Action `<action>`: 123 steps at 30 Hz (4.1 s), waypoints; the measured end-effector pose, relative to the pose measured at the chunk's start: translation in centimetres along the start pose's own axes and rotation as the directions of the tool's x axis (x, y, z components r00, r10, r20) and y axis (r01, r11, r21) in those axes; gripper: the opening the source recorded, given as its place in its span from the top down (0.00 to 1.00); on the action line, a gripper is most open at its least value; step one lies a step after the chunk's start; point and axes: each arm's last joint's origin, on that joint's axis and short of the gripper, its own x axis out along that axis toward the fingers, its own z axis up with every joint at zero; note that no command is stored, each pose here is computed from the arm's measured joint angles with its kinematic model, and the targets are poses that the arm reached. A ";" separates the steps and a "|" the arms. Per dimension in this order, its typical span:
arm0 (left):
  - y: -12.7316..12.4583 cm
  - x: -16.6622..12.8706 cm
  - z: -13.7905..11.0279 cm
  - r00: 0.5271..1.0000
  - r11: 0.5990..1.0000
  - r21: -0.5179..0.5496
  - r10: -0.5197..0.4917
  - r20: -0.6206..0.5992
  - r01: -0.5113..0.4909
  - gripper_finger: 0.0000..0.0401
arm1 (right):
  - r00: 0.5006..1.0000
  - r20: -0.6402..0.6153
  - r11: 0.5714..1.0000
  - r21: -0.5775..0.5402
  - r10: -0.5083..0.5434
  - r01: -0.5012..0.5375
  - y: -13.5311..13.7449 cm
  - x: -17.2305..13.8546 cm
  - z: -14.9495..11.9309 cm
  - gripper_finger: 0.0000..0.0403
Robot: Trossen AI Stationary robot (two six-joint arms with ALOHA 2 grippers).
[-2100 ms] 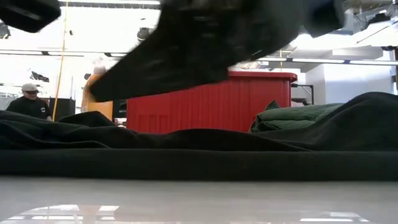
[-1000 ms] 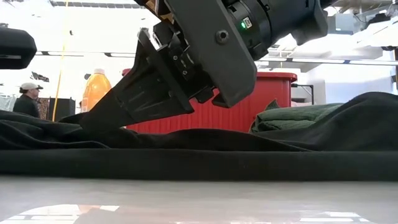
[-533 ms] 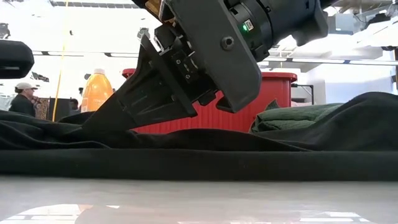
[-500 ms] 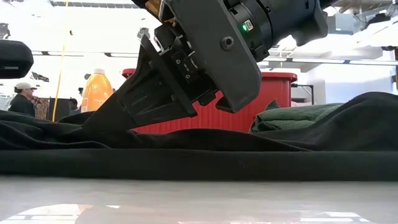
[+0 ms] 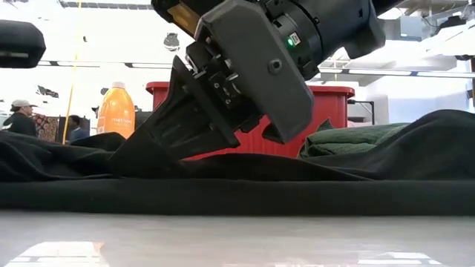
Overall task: Fold laundry
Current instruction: Fold the black shirt
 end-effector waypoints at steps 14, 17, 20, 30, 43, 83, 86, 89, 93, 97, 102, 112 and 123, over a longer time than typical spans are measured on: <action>-0.2 -0.3 0.2 0.996 0.995 -0.039 -0.087 -0.004 0.087 1.00 | 1.000 -0.007 0.998 0.068 0.018 -0.018 -0.1 1.4 -1.4 0.66; -0.2 -0.3 0.3 0.996 0.995 -0.041 -0.089 0.002 0.089 1.00 | 1.000 -0.019 0.996 0.089 0.016 -0.015 0.0 1.9 -1.9 0.66; -0.2 -0.3 0.3 0.994 0.993 -0.051 -0.107 -0.003 0.107 1.00 | 0.999 -0.040 0.996 0.087 0.015 -0.012 0.2 1.9 -2.1 0.66; -0.5 -1.7 0.3 0.992 0.988 -0.093 -0.123 0.026 0.125 1.00 | 0.995 -0.097 0.993 0.115 0.014 -0.003 0.1 1.7 -2.5 0.66; -2.0 -2.7 -0.9 0.997 0.971 -0.230 -0.050 0.053 0.061 1.00 | 0.995 -0.099 0.993 0.117 0.014 -0.002 0.1 1.7 -2.6 0.69; 1.7 -5.7 -1.9 0.832 0.775 -0.595 0.462 0.306 -0.212 0.92 | 0.943 -0.332 0.924 0.362 0.003 0.124 -1.8 -12.4 3.9 0.52; 3.1 -3.2 -1.2 0.794 0.772 -0.614 0.472 0.383 -0.162 0.92 | 0.893 -0.441 0.880 0.386 -0.088 0.277 -0.6 -15.5 3.4 0.51; 5.1 -1.0 0.0 0.737 0.796 -0.601 0.449 0.506 -0.072 0.92 | 0.832 -0.547 0.788 0.470 -0.094 0.398 0.2 -18.7 2.8 0.51; 7.8 0.1 1.3 0.641 0.843 -0.532 0.451 0.621 -0.078 0.91 | 0.702 -0.702 0.674 0.463 -0.117 0.575 1.5 -22.2 1.3 0.49; 10.1 0.8 1.6 0.657 0.848 -0.517 0.456 0.600 -0.116 0.86 | 0.612 -0.783 0.590 0.444 -0.111 0.675 3.2 -25.6 -0.4 0.44; 11.5 3.9 -0.1 0.830 0.832 -0.554 0.302 0.468 0.010 0.78 | 0.626 -0.778 0.478 0.530 -0.055 0.700 4.7 -28.3 -3.6 0.42; 10.4 7.9 -1.8 0.961 0.743 -0.646 0.012 0.276 0.176 0.76 | 0.638 -0.769 0.370 0.605 0.042 0.705 5.7 -29.2 -9.5 0.42; 8.9 5.6 -4.1 0.958 0.601 -0.753 -0.251 0.138 0.267 0.76 | 0.585 -0.810 0.230 0.574 0.021 0.786 5.1 -30.8 -9.8 0.42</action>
